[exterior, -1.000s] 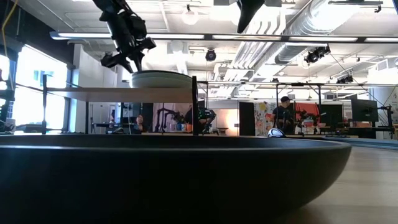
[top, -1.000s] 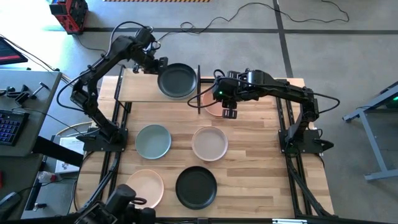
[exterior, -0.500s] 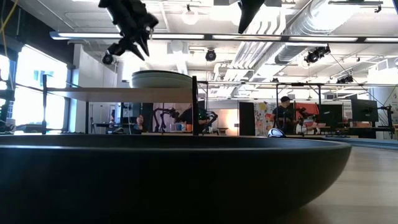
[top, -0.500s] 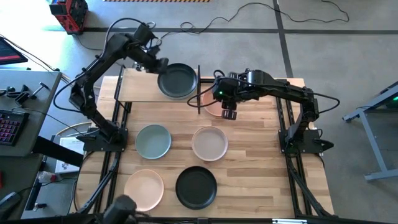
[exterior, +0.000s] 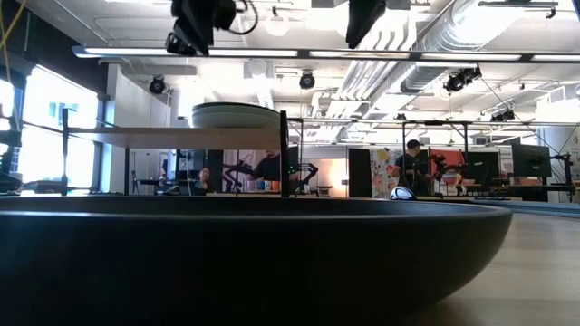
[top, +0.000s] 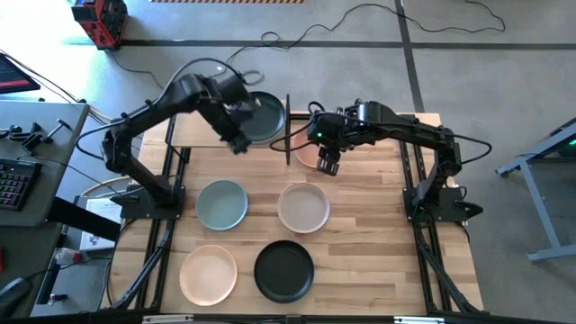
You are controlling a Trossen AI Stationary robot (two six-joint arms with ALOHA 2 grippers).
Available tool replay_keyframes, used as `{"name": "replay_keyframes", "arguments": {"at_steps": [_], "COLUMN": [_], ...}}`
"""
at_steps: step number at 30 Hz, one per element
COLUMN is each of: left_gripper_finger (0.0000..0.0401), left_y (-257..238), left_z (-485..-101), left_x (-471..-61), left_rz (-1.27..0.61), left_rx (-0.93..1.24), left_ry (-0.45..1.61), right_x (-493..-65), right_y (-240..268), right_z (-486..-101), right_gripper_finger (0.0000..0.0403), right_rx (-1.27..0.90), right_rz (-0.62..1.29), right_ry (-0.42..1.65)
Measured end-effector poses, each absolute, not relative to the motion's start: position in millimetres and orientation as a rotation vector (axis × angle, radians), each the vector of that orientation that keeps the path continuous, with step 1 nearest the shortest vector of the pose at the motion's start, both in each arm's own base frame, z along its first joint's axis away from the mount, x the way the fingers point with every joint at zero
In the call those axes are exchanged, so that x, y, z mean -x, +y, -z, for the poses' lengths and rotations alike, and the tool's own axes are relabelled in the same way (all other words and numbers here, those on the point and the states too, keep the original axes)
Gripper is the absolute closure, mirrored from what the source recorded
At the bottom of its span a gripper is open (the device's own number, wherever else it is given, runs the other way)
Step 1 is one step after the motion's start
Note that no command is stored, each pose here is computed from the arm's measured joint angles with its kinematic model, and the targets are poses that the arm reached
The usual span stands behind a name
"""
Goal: Place and stack plates onto a shelf
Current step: Stack the black plate on top of the dark blue plate on the shelf
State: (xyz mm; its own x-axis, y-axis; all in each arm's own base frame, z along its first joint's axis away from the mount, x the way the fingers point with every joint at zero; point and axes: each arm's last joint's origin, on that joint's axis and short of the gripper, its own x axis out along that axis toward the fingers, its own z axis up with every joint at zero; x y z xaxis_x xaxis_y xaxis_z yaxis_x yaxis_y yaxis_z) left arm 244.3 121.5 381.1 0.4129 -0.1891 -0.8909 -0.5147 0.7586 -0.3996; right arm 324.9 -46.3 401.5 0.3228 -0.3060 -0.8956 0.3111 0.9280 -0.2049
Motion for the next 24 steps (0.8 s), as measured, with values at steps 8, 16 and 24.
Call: {"name": "replay_keyframes", "arguments": {"at_steps": [8,16,24], "left_gripper_finger": [0.0320,0.0320,0.0320], "left_y": [68,23,-6], "left_z": [-379,-377,-379], "left_x": [-257,-262,-270], "left_rz": [-0.101,-0.085,-0.077], "left_rx": [0.571,0.431,0.440], "left_ry": [1.298,1.377,1.324], "right_x": [-320,-325,-330], "right_y": [-39,-18,6], "right_z": [-391,-355,-325], "right_gripper_finger": [0.0244,0.0244,0.0244], "right_rx": [-0.178,-0.237,-0.286], "right_rz": [0.325,0.302,0.273], "right_ry": [1.278,1.401,1.464]}}
